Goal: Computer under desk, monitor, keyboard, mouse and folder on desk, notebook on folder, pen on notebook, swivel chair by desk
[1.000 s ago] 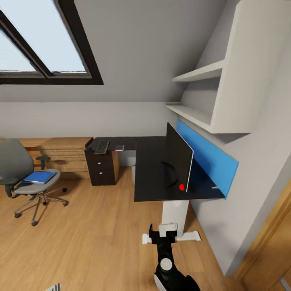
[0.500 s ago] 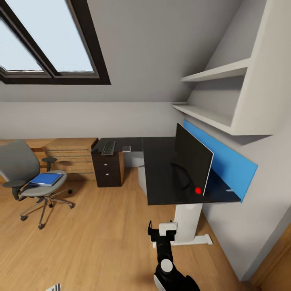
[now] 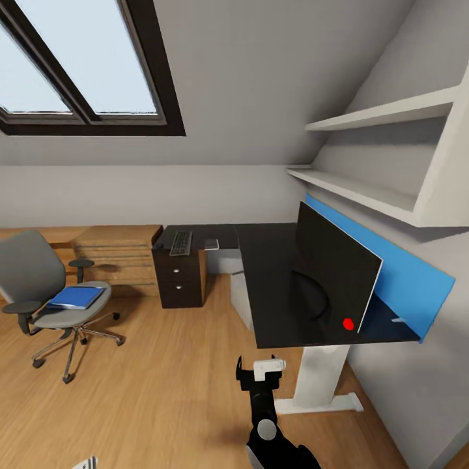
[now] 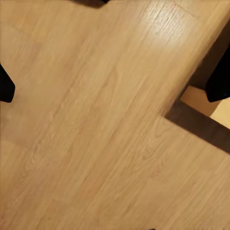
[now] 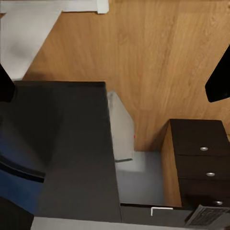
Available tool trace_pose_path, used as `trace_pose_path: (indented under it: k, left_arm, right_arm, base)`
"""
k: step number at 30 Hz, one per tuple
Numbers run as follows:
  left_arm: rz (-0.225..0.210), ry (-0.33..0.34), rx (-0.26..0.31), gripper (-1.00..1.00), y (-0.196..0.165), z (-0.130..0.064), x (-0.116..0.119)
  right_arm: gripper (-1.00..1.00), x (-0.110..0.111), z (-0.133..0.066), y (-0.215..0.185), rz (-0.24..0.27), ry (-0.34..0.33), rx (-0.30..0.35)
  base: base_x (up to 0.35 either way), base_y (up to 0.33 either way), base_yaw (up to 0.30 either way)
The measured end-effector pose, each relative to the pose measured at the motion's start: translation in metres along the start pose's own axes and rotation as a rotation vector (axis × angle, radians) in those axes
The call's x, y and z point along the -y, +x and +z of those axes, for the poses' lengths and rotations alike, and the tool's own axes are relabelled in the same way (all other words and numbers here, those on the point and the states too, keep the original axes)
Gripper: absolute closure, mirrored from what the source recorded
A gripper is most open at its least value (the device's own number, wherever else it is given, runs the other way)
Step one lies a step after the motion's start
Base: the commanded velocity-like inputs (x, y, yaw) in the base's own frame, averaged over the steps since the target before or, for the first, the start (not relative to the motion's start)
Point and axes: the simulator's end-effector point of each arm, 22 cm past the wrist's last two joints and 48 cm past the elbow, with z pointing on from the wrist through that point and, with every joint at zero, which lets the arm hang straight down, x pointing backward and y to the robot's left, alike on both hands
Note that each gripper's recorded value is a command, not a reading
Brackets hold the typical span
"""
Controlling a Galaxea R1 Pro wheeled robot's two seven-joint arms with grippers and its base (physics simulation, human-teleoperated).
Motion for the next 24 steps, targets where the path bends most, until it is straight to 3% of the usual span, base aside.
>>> trace_pose_path:
  k: [24]
  left_arm:
    - [-0.001,-0.001,0.001,-1.0,-0.0005,0.0003,-0.0009]
  right_arm:
    - [-1.0,-0.0083,-0.0026,-0.0032,-0.005,-0.022,0.019]
  base:
    - [0.272,0.231,0.0]
